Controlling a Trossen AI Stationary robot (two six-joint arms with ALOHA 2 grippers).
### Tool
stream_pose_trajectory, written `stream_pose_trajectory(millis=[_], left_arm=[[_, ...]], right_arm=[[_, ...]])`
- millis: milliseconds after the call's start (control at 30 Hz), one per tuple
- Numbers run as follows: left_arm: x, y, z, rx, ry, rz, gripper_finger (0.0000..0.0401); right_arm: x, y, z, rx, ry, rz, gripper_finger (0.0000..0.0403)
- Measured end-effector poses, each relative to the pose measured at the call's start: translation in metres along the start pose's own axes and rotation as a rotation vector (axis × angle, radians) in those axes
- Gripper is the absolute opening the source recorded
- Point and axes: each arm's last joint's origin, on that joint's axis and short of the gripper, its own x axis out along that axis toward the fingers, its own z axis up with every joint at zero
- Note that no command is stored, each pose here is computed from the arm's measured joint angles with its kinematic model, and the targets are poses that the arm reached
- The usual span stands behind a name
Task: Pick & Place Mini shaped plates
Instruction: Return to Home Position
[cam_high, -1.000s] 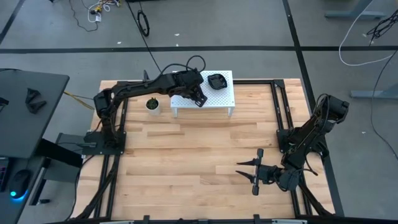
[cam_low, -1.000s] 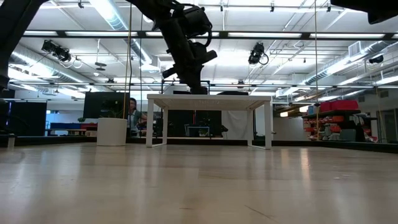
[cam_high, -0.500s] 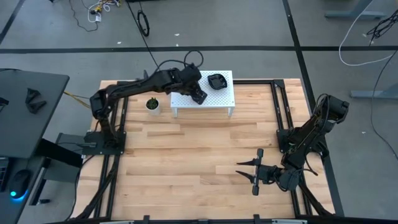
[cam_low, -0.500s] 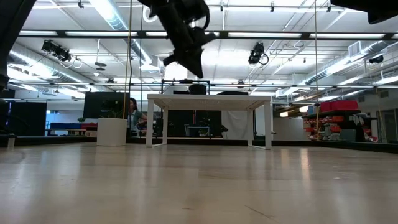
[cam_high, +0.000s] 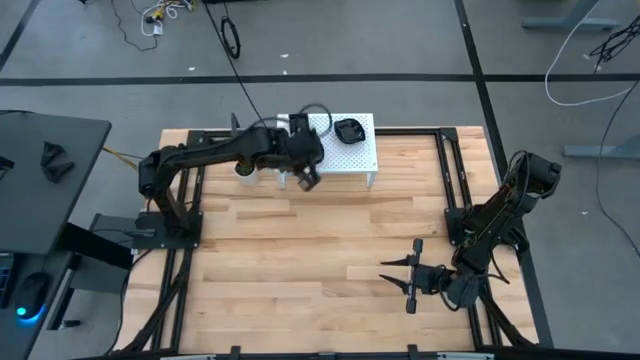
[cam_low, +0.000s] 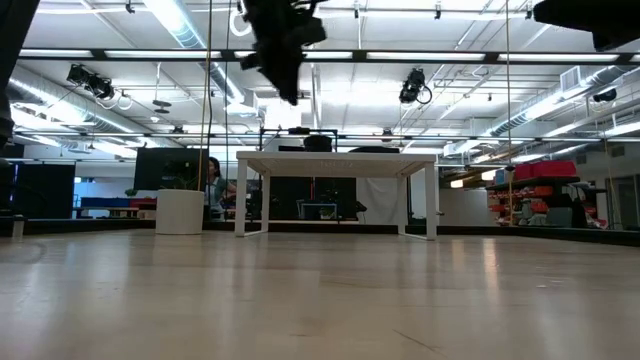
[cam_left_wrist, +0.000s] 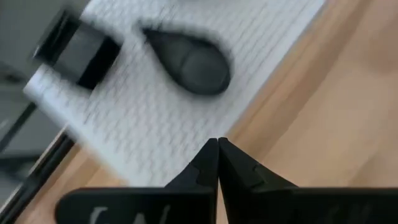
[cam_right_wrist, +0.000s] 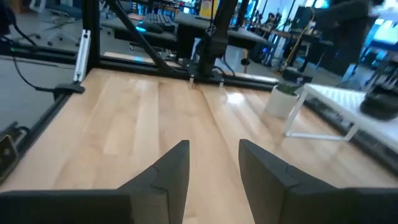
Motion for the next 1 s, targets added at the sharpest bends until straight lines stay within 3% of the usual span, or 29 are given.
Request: stream_pose_trajectory(millis=[133,300,433,567,667,733,833,1000], left_arm=[[0.008,-0.015,-0.026,0.037,0.069,0.036,0.0011],[0.021,-0.043,-0.075,0.061,0.055,-0.117,0.0007],[0.029,-0.077,-0.118,-0.001,-0.082,-0.289,0.0004],[0.029,-0.114,-0.154,-0.054,-0.318,-0.493,0.0014],[0.025,-0.134,-0.179,-0.068,-0.507,-0.596,0.0018],[0.025,-0.139,-0.194,-0.074,-0.583,-0.604,0.0019],[0.023,-0.141,-0.210,-0.079,-0.622,-0.576,0.0020],[0.021,-0.142,-0.216,-0.092,-0.643,-0.532,0.0020]], right_arm=[[0.000,0.000,-0.006,0.053,0.036,0.017,0.0141],[0.003,-0.002,-0.015,0.125,0.176,0.199,0.0141],[0.013,-0.013,-0.013,0.149,0.264,0.312,0.0132],[0.023,-0.042,0.000,0.141,0.214,0.435,0.0107],[0.024,-0.080,0.007,0.193,0.138,0.395,0.0082],[0.017,-0.106,0.009,0.228,0.073,0.347,0.0065],[0.004,-0.135,0.013,0.267,-0.021,0.328,0.0044],[-0.028,-0.179,0.013,0.288,-0.071,0.278,0.0017]])
